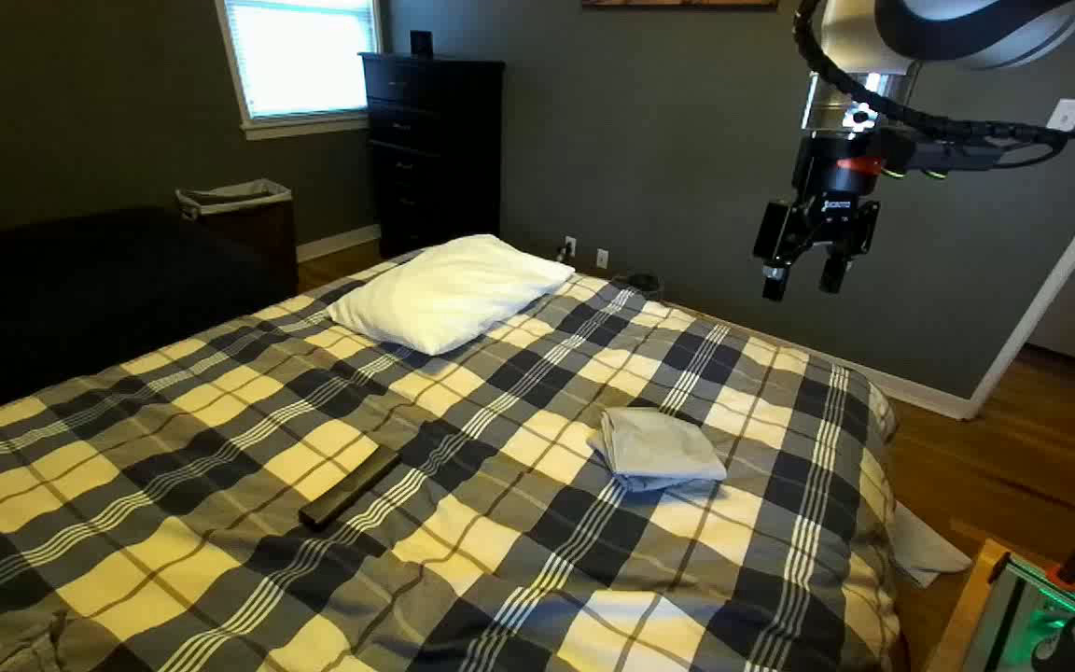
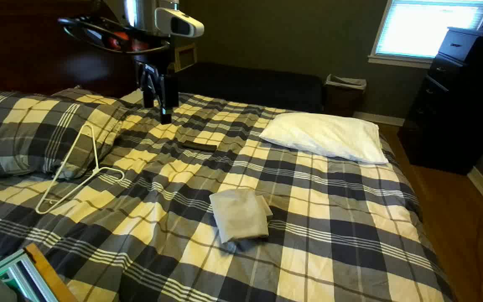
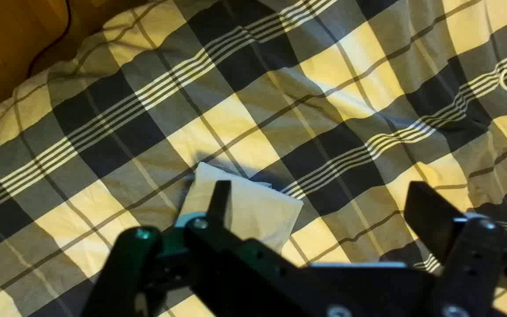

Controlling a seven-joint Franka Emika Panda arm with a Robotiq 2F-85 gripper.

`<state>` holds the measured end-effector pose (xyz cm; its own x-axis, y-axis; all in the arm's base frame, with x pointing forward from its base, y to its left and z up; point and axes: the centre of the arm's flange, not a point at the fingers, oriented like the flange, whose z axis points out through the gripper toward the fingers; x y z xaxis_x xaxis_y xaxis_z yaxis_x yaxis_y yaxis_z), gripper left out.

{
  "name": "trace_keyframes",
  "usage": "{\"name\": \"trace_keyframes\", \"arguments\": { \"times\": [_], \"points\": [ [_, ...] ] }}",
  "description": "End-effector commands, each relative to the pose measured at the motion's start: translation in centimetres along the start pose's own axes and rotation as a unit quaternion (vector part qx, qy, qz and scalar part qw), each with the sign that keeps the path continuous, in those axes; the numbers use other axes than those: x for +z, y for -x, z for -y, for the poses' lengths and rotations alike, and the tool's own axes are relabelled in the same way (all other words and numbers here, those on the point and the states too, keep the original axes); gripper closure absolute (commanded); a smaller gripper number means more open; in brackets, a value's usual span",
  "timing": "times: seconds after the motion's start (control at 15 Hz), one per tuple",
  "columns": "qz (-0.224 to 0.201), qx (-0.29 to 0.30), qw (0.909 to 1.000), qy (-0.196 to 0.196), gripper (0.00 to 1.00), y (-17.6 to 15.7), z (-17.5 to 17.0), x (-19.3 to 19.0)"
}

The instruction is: Put the hanger on the grey thing

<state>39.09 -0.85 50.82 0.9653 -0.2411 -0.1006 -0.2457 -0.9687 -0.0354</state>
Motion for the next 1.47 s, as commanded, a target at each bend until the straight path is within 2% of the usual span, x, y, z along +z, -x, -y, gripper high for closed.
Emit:
{"name": "trace_keyframes", "arguments": {
  "times": [0.0, 1.07, 1.27, 1.4],
  "points": [
    [0.0, 0.0, 1.0, 0.0, 0.0, 0.0, 0.0, 0.0],
    [0.0, 0.0, 1.0, 0.0, 0.0, 0.0, 0.0, 0.0],
    [0.01, -0.052, 0.9986, 0.006, 0.0, -3.2, 3.4, 2.3],
    [0.02, -0.108, 0.9939, 0.007, 0.0, -5.5, 7.7, 4.5]
  ]
}}
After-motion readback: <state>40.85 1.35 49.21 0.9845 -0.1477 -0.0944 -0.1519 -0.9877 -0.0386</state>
